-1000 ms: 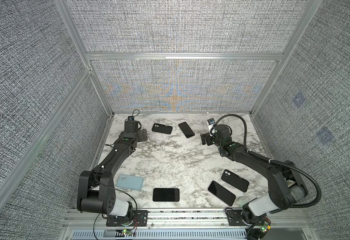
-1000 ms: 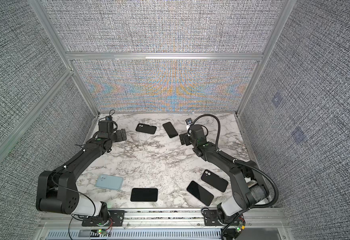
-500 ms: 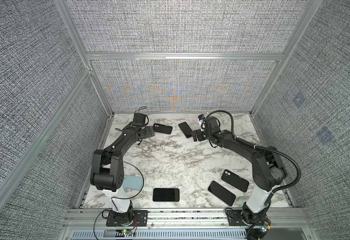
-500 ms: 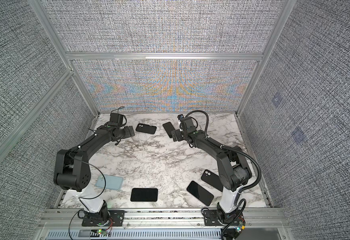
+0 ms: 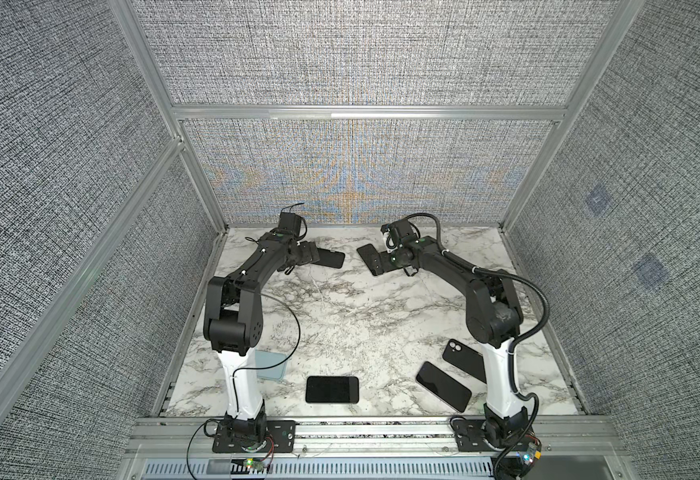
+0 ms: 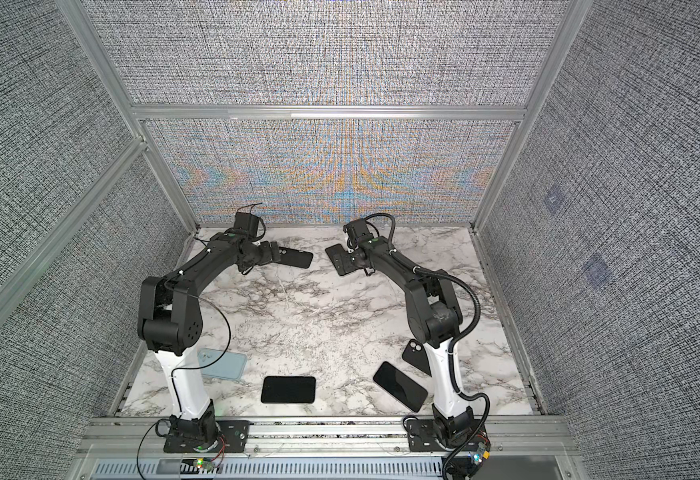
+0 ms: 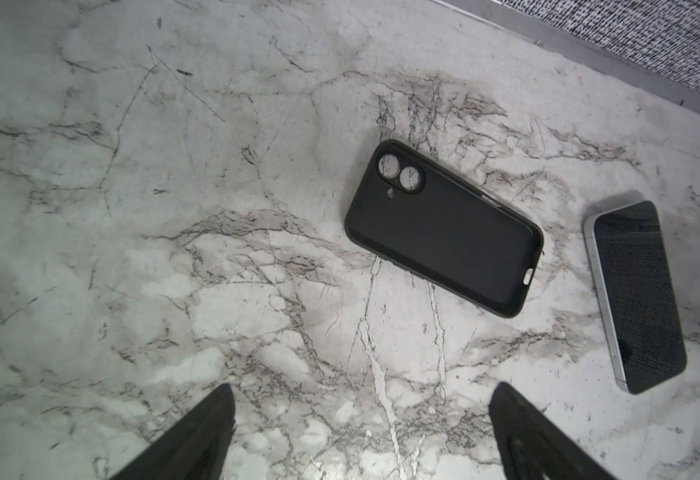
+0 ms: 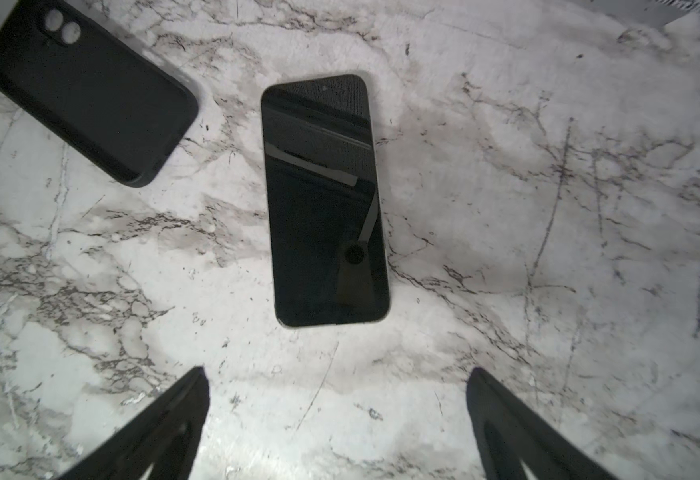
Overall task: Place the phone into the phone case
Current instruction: 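Lower the left gripper over the black case while the right gripper descends over the phone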
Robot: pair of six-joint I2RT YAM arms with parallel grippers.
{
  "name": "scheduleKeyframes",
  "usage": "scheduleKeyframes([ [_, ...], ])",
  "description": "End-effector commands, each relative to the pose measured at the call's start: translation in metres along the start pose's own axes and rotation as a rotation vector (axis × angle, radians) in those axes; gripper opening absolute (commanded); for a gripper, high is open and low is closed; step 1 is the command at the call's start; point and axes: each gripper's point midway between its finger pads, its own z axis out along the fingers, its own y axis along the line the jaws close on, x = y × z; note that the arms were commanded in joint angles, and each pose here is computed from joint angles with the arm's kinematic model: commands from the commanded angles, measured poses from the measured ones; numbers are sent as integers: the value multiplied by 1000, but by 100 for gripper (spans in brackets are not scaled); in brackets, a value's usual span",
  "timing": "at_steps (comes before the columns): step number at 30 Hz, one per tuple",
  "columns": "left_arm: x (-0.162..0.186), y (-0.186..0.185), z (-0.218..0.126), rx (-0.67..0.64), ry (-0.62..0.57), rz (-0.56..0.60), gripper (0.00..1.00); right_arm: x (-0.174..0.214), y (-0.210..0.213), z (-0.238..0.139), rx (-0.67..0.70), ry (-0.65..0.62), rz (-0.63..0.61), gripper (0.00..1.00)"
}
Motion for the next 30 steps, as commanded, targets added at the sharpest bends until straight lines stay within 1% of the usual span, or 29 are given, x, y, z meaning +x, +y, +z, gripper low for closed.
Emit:
scheduleKeyframes([
  [1,8,-1,6,0,52,12,97,16,2,10,-8,109,-10,99],
  [6,9,-2,17,-9,107,2,96,15,4,24,-10,159,-33,99],
  [20,11,-1,28,-10,149,16,96,5,6,46,-6,174,-57,99],
  [30,17,-1,33,0,189,1,93,0,5,63,9,181,-44,99],
])
